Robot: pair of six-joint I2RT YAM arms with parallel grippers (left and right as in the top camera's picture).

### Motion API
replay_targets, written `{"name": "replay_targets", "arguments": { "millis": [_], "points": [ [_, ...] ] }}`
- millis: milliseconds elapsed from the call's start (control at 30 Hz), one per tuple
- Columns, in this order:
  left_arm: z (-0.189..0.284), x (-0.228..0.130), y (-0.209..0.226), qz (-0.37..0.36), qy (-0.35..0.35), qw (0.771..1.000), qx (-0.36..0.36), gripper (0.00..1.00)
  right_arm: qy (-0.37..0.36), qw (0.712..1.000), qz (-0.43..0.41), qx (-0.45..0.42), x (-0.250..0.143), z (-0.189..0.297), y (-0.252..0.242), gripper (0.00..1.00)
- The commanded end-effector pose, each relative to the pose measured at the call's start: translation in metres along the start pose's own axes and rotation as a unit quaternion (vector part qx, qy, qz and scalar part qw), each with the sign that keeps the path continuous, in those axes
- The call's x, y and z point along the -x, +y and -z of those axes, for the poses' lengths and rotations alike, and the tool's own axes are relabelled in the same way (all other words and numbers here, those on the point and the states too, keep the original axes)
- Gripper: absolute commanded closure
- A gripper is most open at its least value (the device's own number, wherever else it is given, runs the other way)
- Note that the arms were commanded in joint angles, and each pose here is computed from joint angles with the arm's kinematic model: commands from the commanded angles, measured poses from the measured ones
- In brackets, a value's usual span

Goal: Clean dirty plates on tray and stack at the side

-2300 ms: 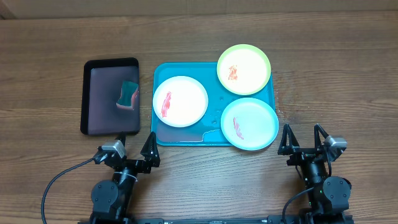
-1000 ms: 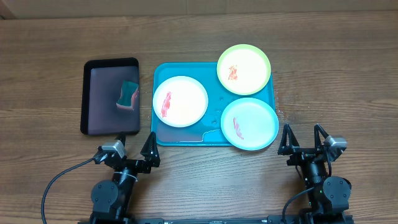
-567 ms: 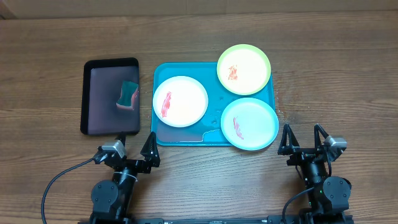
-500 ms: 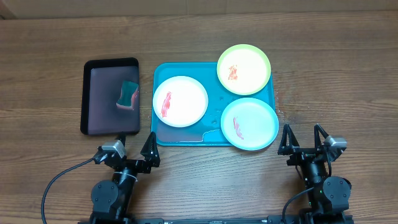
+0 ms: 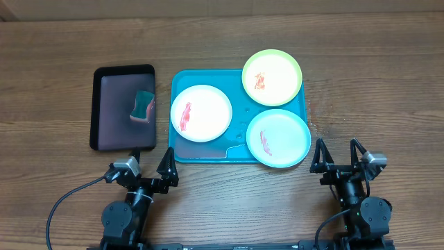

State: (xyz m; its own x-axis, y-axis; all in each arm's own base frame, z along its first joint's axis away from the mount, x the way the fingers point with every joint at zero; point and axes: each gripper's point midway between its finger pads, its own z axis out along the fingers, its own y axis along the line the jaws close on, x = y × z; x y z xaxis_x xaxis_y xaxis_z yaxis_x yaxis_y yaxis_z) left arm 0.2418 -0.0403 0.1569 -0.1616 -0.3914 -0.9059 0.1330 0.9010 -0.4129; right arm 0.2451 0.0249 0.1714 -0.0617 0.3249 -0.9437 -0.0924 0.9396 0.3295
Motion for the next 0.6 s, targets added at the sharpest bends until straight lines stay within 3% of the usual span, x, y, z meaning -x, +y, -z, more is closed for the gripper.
{"name": "replay_targets", "arguments": {
  "millis": [0,567],
  "points": [
    [0.0003,-0.0001,-0.0021,0.007,-0.002,1.0,-0.008,0.0,0.0,1.0,0.003,0.006,-0.0025,-0.0002,0.0016,0.0],
    [0.0003,0.0001,-0.0033,0.007,-0.002,1.0,-0.011,0.0,0.0,1.0,0.002,0.006,-0.0025,-0.0002,0.0016,0.0]
  ]
}}
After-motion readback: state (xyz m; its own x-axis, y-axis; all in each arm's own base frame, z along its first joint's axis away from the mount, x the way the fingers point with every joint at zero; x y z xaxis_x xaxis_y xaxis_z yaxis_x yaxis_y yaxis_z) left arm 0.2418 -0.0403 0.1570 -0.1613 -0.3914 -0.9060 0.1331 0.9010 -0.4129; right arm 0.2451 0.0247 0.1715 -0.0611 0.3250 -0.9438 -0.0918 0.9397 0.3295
